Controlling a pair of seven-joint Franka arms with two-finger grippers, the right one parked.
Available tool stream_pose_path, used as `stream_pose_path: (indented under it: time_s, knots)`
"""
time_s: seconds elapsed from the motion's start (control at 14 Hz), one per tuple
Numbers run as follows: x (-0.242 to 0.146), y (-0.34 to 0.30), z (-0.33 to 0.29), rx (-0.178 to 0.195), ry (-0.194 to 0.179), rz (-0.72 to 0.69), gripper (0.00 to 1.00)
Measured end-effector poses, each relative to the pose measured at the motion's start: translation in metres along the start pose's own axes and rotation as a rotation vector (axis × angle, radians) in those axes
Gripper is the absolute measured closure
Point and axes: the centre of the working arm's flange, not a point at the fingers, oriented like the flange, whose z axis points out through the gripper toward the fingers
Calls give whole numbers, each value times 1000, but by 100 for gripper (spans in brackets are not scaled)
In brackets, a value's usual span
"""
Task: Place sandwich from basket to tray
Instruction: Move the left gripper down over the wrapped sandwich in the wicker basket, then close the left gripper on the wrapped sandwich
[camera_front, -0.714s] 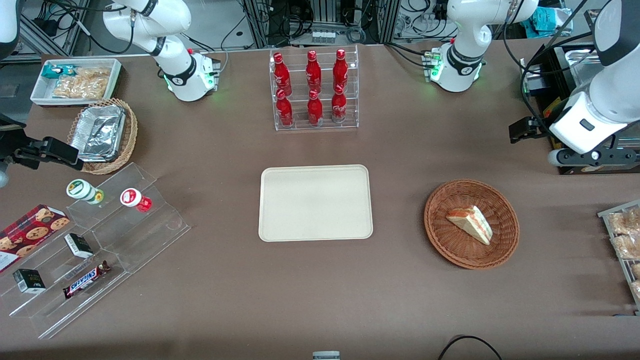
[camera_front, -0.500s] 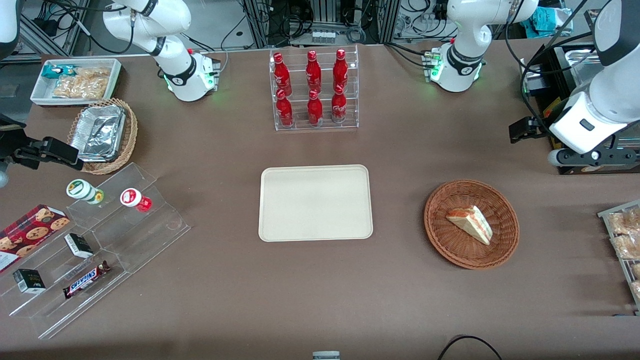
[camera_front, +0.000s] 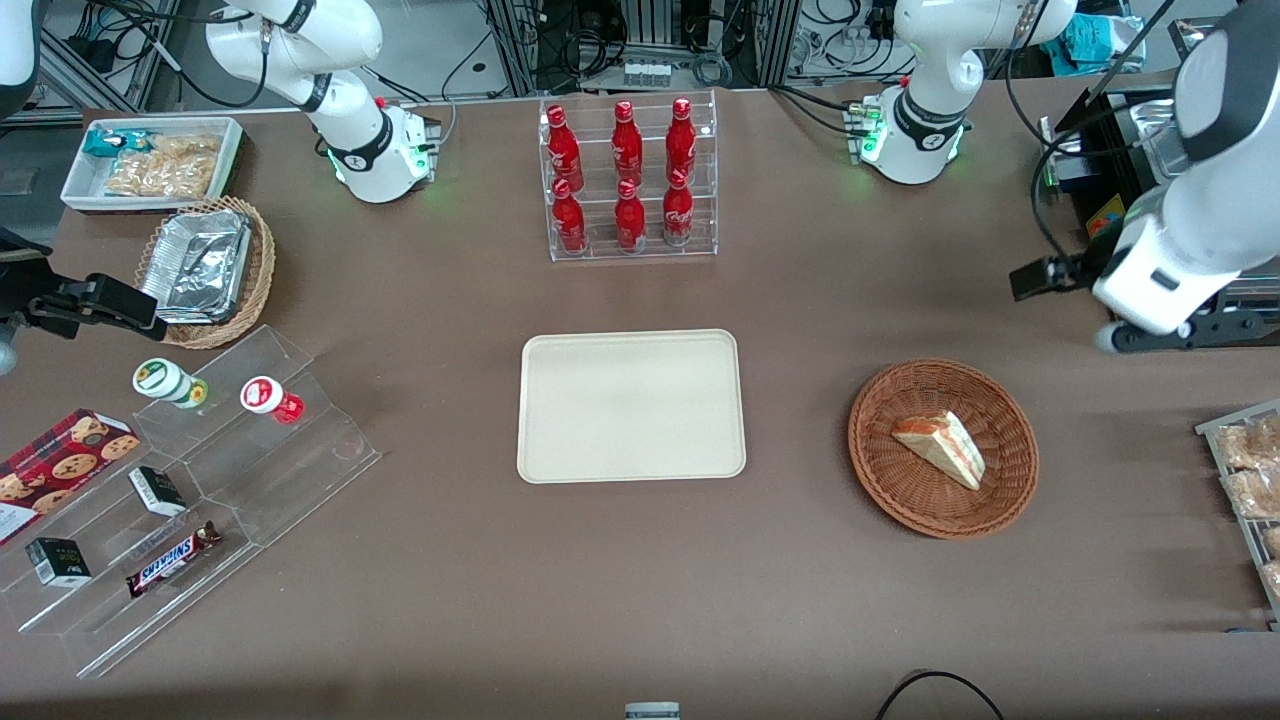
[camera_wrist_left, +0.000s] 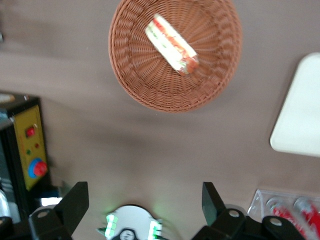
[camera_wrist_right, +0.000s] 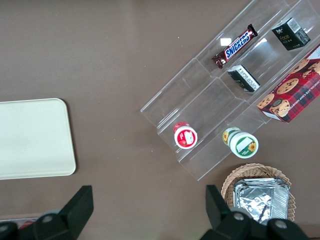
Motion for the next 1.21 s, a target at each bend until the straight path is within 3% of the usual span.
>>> stream_pose_path:
  time_s: [0.21,0.71,1.21]
  knots:
    - [41,13,49,2,-30,-183,0]
    - [124,38,167,-22,-32,-465,0]
    - [136,44,257,-43,-16,-620,0]
